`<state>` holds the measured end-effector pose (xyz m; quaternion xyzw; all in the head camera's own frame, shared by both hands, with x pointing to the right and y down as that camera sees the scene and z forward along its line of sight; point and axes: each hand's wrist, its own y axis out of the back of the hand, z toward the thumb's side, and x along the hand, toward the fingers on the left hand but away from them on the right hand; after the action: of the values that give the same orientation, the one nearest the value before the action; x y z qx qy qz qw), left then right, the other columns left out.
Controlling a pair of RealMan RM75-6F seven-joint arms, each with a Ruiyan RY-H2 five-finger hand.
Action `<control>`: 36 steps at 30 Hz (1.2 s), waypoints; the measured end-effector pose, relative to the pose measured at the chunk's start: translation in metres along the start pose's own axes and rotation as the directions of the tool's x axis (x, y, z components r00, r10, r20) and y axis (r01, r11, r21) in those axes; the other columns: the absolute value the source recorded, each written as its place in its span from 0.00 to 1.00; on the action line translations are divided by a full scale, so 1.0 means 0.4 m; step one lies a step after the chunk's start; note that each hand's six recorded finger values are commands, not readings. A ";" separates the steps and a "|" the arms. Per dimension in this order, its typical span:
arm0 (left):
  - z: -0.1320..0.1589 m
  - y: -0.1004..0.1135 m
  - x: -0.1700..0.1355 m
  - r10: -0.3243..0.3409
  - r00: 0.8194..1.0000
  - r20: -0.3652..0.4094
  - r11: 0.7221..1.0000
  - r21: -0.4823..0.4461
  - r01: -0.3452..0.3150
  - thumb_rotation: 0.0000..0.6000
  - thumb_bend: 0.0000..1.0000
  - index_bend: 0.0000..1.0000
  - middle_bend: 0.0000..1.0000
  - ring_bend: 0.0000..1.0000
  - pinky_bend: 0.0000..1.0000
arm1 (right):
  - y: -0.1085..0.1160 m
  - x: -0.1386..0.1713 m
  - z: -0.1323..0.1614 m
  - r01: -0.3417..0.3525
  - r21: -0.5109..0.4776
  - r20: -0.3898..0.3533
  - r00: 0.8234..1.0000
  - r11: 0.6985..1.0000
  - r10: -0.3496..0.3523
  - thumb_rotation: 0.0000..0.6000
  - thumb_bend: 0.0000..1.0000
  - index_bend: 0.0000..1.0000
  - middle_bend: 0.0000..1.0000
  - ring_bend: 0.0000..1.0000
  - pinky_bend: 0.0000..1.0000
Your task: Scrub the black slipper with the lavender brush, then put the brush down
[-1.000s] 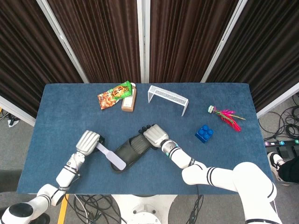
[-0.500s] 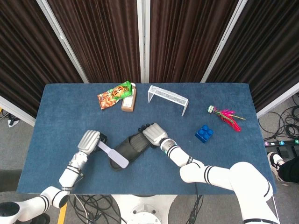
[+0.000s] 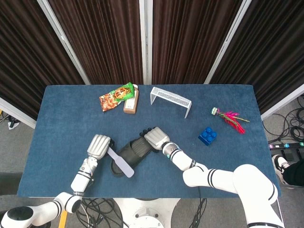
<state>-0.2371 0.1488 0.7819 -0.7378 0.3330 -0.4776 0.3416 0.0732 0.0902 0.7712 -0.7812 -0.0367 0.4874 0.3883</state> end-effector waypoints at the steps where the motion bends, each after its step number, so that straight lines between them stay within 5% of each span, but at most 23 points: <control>1: -0.007 0.002 0.005 0.003 1.000 -0.013 1.000 0.002 -0.003 1.00 0.56 1.00 1.00 1.00 1.00 | -0.002 0.001 0.000 -0.002 0.002 0.000 1.000 1.000 0.002 1.00 0.33 0.46 0.39 0.25 0.27; 13: -0.125 0.049 0.041 0.028 0.986 -0.164 1.000 -0.007 -0.030 1.00 0.56 1.00 1.00 1.00 1.00 | 0.000 0.004 -0.006 -0.001 -0.004 0.007 1.000 1.000 0.001 1.00 0.33 0.46 0.39 0.25 0.27; 20: -0.086 0.075 0.027 0.036 0.990 -0.133 0.995 -0.091 -0.048 1.00 0.56 1.00 1.00 1.00 1.00 | 0.001 0.001 -0.004 -0.002 -0.013 0.006 1.000 1.000 0.003 1.00 0.33 0.46 0.40 0.25 0.27; 27: 0.001 0.078 0.007 0.022 0.998 -0.060 0.997 -0.077 -0.027 1.00 0.56 1.00 1.00 1.00 1.00 | -0.005 0.003 -0.005 -0.012 -0.011 0.006 1.000 1.000 0.012 1.00 0.33 0.46 0.40 0.25 0.27; 36: -0.022 0.089 0.041 0.058 0.992 -0.115 0.996 -0.062 -0.065 1.00 0.56 1.00 1.00 1.00 1.00 | -0.004 0.005 -0.010 -0.021 -0.038 0.007 1.000 0.999 0.021 1.00 0.32 0.46 0.40 0.26 0.26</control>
<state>-0.2460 0.1144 0.7631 -0.7098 0.3897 -0.4967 0.3124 0.0780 0.0900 0.7716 -0.7871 -0.0392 0.4934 0.3681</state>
